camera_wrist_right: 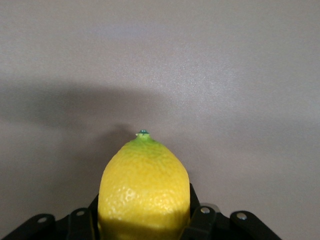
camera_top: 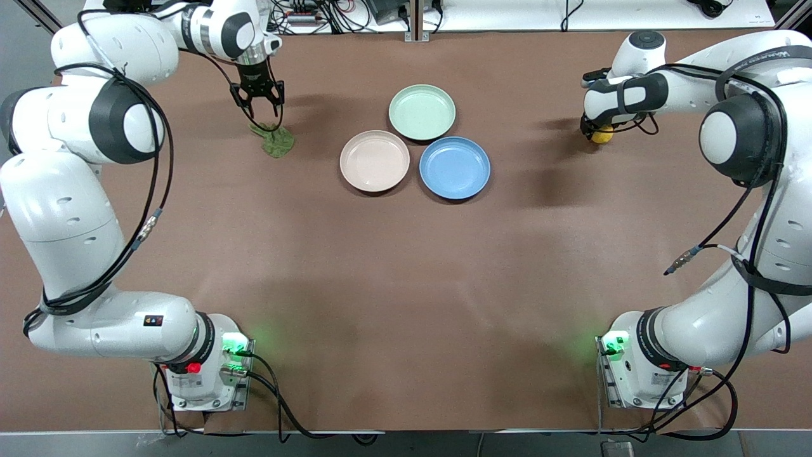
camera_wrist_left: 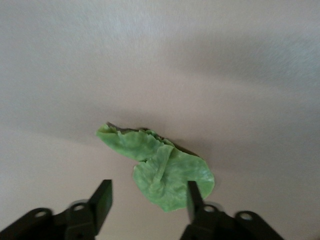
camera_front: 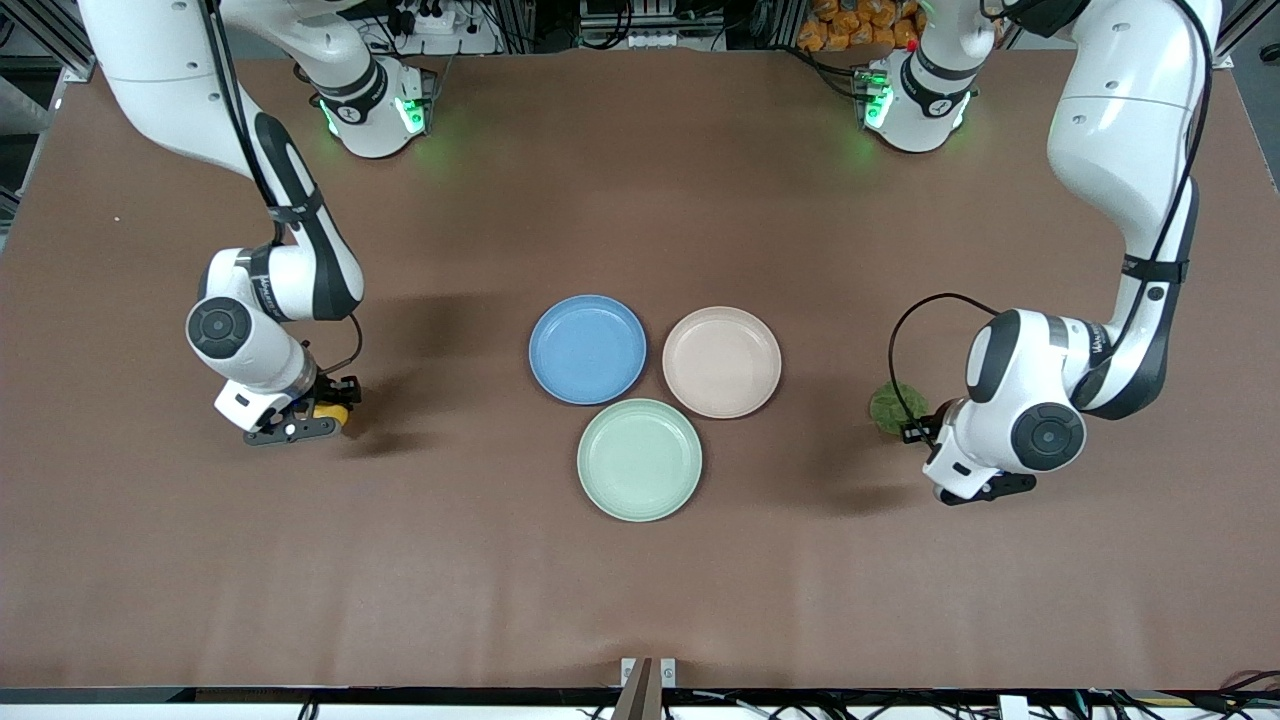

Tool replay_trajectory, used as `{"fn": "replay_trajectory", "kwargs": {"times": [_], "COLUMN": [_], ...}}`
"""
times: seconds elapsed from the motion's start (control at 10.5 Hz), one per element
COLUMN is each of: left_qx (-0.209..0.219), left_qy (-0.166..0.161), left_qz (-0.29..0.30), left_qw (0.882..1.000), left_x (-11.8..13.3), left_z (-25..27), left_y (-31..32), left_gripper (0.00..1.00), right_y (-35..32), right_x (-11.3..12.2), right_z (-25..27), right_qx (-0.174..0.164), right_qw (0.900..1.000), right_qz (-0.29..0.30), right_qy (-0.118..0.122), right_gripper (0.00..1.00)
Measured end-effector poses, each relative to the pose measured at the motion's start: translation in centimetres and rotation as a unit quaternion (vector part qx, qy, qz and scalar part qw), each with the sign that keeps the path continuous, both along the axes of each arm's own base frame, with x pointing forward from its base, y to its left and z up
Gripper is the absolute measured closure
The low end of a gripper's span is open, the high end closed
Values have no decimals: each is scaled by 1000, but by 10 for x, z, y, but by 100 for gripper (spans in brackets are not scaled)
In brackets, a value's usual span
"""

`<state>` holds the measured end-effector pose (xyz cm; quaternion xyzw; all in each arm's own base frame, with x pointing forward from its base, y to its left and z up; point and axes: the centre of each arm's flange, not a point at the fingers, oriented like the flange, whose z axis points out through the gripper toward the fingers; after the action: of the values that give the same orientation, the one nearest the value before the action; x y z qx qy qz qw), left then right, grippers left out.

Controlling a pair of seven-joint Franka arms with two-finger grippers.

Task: Pick lemon and lettuce from blue and beige plates
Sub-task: 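Lower the lettuce beside the plates and open the left gripper, then set the lemon beside the plates and open the right gripper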

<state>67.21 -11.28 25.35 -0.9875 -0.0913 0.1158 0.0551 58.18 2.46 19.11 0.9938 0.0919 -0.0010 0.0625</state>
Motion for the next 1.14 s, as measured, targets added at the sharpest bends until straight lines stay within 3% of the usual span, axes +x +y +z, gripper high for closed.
{"fn": "replay_trajectory", "kwargs": {"times": [0.19, 0.38, 0.47, 0.66, 0.76, 0.95, 1.14], "left_qx": [-3, -3, -1, 4, 7, 11, 11], "left_qy": [-34, -62, -71, -81, -84, -91, -102], "left_qz": [0, -3, -3, -3, -2, -3, -24], "left_qw": [999, 998, 997, 997, 996, 996, 994], "left_x": [6, 3, -2, -14, -20, -33, -47], "left_z": [45, 103, 132, 177, 194, 229, 267], "left_y": [-1, -5, -6, -4, -4, -1, 3], "left_gripper": [0, 0, 0, 0, 0, 0, 0], "right_y": [0, 0, 0, 0, 1, 6, 12], "right_x": [0, 1, 4, 13, 19, 41, 60], "right_z": [-6, -5, -2, 7, 15, 51, 102], "right_qx": [-1, -1, -1, -1, -3, -6, -5], "right_qw": [1000, 1000, 1000, 1000, 1000, 1000, 999], "right_qz": [1, 1, 1, 1, 0, -4, -6], "right_qy": [-1, -3, -6, -12, -2, 26, 32], "right_gripper": [39, 38, 31, 5, 0, 0, 0]}}
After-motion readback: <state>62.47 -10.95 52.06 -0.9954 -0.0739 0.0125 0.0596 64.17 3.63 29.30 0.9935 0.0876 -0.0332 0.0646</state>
